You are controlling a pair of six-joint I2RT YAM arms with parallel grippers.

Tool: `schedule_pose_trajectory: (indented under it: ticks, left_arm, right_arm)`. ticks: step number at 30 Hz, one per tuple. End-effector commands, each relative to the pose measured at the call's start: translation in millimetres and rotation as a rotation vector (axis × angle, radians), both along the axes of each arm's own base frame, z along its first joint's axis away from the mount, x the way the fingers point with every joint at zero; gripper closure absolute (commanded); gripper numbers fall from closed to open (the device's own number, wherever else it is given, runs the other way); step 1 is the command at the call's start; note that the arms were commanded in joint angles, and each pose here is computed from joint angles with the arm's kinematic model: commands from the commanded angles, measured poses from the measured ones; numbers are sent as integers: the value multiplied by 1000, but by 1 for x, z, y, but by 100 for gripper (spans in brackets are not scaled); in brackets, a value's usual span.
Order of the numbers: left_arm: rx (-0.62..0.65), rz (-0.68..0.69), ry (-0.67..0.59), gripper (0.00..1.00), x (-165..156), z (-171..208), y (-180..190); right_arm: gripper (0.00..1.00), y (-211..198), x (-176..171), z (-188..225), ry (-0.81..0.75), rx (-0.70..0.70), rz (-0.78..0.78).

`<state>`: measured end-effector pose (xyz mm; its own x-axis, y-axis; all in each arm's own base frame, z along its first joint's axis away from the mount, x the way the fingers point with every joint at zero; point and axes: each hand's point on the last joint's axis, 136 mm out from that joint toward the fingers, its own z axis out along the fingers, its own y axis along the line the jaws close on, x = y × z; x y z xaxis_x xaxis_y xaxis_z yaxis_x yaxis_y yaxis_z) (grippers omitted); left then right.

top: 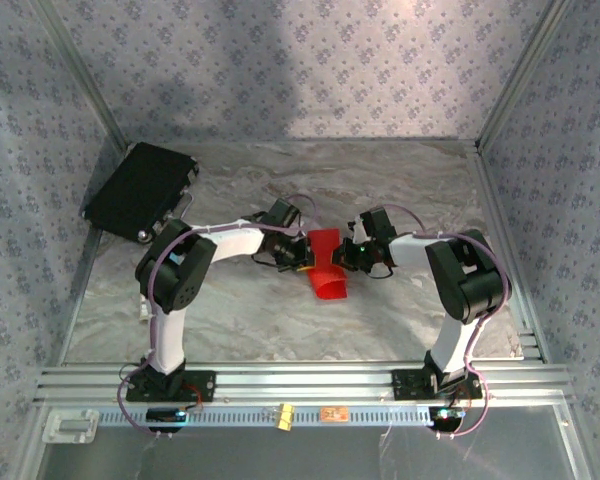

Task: Fold a paper plane with a square sheet of paper (pick it up from the middle)
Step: First fold the square sheet of paper in half at the center of the table.

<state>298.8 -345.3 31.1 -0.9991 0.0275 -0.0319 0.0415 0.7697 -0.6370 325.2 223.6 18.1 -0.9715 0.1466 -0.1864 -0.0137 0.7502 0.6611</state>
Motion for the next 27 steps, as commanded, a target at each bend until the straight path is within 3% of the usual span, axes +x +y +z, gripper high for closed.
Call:
schedule_pose_trajectory:
  ticks: [1, 18, 22, 27]
  left_arm:
    - [-70, -10, 17, 100, -7, 32, -18]
    - [69, -4, 57, 100, -37, -43, 22]
    - [63, 5, 17, 100, -31, -28, 25]
    - [-33, 20, -34, 98, -18, 17, 8]
  right_arm:
    - [100, -36, -35, -47, 167, -188, -66]
    - [100, -40, -40, -52, 170, -204, -64]
    - [100, -39, -39, -51, 168, -200, -64]
    - [100, -39, -38, -49, 163, -204, -67]
